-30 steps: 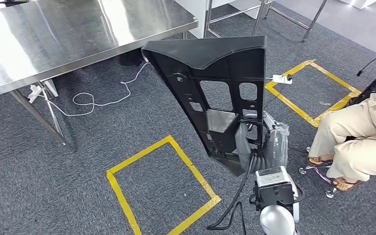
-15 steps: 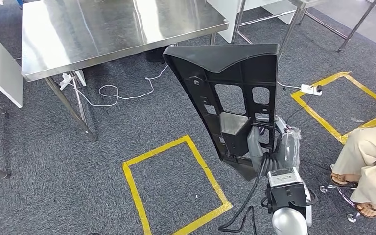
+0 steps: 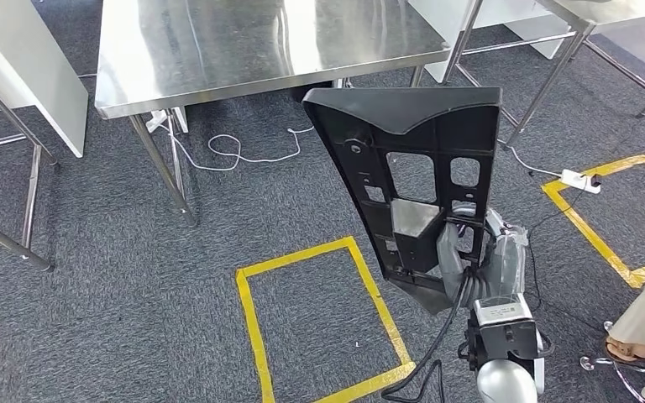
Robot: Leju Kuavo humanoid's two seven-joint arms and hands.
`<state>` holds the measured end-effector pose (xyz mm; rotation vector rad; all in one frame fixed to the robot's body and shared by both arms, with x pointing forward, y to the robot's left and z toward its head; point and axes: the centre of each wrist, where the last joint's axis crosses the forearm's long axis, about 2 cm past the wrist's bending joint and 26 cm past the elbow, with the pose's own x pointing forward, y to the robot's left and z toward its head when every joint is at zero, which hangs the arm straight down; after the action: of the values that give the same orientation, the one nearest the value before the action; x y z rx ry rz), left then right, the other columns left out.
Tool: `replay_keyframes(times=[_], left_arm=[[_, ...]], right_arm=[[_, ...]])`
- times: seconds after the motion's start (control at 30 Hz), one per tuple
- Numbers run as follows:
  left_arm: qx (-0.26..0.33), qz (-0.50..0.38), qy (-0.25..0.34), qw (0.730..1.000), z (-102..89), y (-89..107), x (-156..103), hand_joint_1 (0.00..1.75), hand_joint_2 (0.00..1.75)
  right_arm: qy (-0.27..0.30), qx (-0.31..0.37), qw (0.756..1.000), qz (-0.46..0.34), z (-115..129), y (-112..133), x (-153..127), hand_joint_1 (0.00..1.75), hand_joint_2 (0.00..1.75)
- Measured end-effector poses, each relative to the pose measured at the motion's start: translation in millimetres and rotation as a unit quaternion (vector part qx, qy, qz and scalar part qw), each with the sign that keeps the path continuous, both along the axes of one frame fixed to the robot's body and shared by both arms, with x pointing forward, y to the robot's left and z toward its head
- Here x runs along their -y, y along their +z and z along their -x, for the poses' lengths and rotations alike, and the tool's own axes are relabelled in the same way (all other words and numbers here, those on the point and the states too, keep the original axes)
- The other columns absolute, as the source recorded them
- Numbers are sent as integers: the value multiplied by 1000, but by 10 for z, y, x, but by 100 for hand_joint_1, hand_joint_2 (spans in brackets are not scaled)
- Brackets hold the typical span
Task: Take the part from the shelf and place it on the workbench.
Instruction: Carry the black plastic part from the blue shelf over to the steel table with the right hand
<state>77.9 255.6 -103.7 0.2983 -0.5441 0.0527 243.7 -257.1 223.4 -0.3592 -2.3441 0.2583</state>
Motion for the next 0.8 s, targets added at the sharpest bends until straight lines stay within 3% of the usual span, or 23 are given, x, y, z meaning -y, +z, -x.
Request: replay_keyframes(times=[0.3, 0.8], left_arm=[[7, 4, 14, 1000, -37, 5, -18, 0, 175], [29, 23, 20, 999, -45, 3, -33, 0, 175]], right_arm=[[15, 0, 1000, 9, -422, 144, -73, 175, 175], [35, 6, 999, 10, -599, 82, -147, 175, 175]])
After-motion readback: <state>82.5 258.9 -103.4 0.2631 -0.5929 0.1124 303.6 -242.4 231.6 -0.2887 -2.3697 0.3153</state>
